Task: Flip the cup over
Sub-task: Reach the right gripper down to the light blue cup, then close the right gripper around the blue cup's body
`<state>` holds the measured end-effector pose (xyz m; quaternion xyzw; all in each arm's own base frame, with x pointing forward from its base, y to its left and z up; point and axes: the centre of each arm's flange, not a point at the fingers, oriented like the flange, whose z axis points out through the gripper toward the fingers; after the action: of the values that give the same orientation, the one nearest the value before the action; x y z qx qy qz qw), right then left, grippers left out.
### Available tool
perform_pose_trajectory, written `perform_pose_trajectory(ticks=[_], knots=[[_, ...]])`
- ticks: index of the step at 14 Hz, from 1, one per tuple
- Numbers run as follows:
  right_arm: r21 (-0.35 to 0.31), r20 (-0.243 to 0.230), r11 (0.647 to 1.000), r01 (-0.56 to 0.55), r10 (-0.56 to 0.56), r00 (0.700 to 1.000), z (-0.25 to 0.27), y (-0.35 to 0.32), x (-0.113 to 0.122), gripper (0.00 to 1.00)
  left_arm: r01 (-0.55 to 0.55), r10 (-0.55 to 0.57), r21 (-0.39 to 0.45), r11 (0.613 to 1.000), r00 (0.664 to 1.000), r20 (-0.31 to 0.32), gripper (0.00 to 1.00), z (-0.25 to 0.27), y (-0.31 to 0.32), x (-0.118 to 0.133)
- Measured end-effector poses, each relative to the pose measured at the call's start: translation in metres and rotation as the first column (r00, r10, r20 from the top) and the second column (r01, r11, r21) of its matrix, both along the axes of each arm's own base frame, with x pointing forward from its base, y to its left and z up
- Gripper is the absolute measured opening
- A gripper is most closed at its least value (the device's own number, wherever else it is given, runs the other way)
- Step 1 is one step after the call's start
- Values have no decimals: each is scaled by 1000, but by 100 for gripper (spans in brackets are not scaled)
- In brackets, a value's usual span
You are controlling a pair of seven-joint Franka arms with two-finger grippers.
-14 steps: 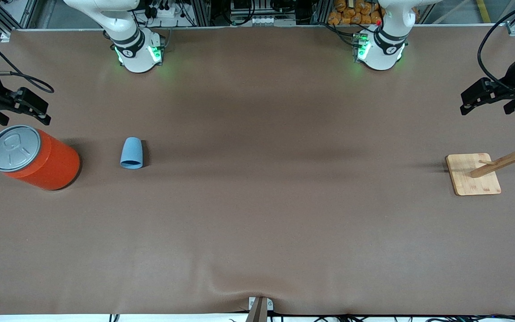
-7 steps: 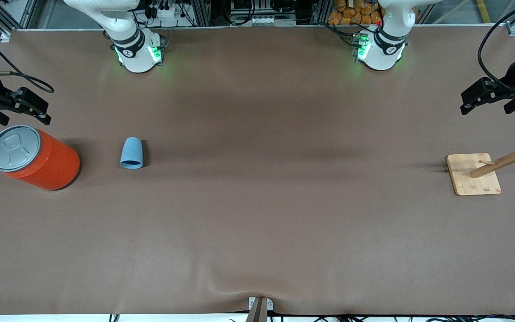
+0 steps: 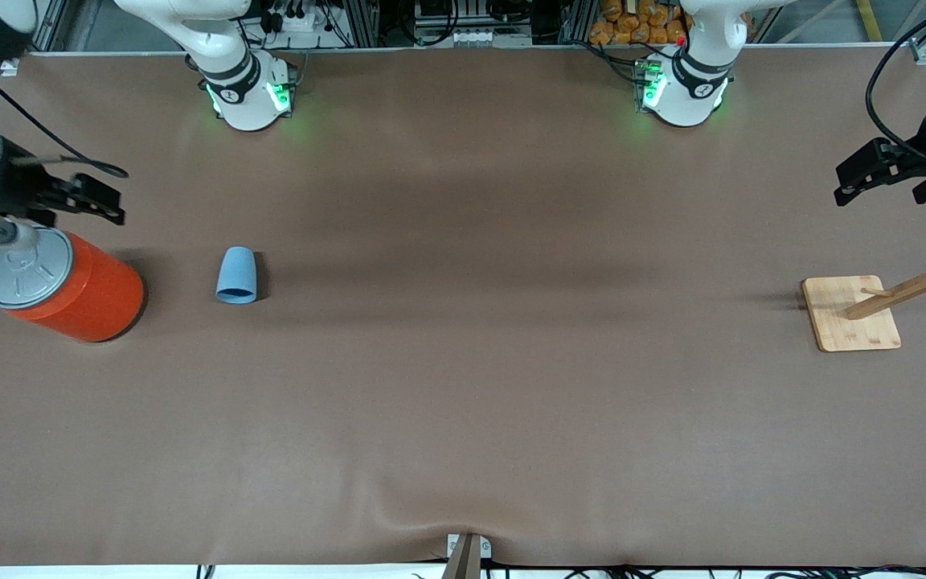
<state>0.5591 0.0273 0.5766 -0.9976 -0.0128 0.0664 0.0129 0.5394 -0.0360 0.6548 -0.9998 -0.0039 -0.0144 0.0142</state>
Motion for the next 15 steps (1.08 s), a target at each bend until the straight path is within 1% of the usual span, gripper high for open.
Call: perform_pose_trajectory(ticks=[2, 3, 6, 7, 11, 15], knots=[[10, -24, 1000, 10, -10, 1000, -47, -2, 8, 100, 0, 0, 0, 1000, 1000, -1, 100, 0, 0, 0], [11, -38, 1000, 17, -16, 999, -70, -5, 8, 100, 0, 0, 0, 1000, 1000, -1, 100, 0, 0, 0], [11, -88, 998, 56, -55, 995, -129, -16, -2, 100, 0, 0, 0, 1000, 1000, -2, 100, 0, 0, 0], [16, -93, 997, 73, -72, 993, -148, -17, -6, 100, 0, 0, 0, 1000, 1000, -2, 100, 0, 0, 0], [17, -55, 994, 105, -104, 993, -214, -18, -24, 100, 0, 0, 0, 1000, 1000, -2, 100, -1, 0, 0], [16, -37, 993, 113, -113, 993, -246, -19, -38, 100, 0, 0, 0, 1000, 1000, -3, 100, -1, 0, 0]])
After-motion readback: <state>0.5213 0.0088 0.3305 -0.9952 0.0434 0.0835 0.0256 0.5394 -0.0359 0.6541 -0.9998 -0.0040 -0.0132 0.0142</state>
